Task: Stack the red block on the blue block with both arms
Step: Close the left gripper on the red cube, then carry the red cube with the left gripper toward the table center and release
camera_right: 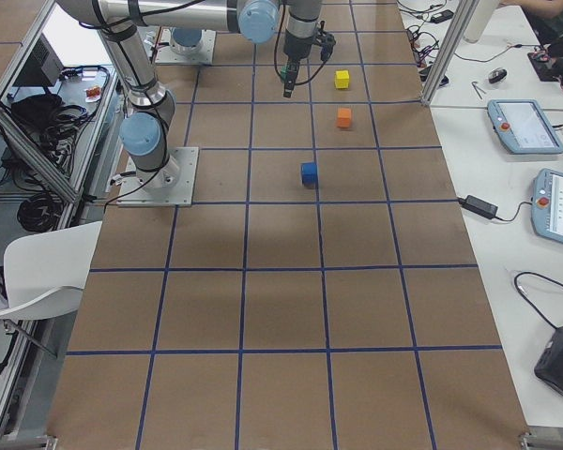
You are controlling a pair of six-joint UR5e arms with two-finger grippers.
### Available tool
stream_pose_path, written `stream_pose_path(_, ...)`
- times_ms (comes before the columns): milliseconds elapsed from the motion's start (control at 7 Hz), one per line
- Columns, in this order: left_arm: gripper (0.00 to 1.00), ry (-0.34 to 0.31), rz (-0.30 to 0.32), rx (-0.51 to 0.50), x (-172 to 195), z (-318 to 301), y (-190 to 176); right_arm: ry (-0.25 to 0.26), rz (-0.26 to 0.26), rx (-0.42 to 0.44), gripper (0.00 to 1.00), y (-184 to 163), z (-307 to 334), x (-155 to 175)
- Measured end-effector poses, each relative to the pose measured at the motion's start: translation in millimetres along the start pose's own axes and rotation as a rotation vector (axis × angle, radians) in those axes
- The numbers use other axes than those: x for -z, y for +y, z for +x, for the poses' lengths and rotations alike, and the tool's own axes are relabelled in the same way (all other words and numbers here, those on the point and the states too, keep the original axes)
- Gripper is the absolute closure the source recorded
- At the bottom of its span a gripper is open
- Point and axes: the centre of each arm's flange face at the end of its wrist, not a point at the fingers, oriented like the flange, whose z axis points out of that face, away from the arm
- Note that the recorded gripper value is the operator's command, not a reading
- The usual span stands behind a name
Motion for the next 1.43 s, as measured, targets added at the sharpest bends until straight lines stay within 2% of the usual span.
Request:
stream_pose_path(286,0.04,-0.033,-0.040,-0.028,-40,-14,-3,0.000,0.002,0.000,0.00,0,0,0)
stream_pose_path(429,0.13,-0.047,-0.035,-0.035,-54,-18,-7,-0.001,0.003,-0.001,0.00,0,0,0)
stream_pose_path(714,0.69,-0.051,-0.036,-0.070,-76,-21,-12,-0.001,0.003,-0.002,0.00,0,0,0)
stream_pose_path(857,0.89,-0.049,-0.040,-0.098,-83,-22,-14,-0.001,0.001,-0.002,0.00,0,0,0)
stream_pose_path(1143,0.90,-0.051,-0.031,-0.124,-80,-21,-18,0.000,0.000,-0.002,0.00,0,0,0)
stream_pose_path(1429,0.90,-0.061,-0.004,-0.148,-47,4,-31,0.001,0.000,-0.001,0.00,0,0,-1)
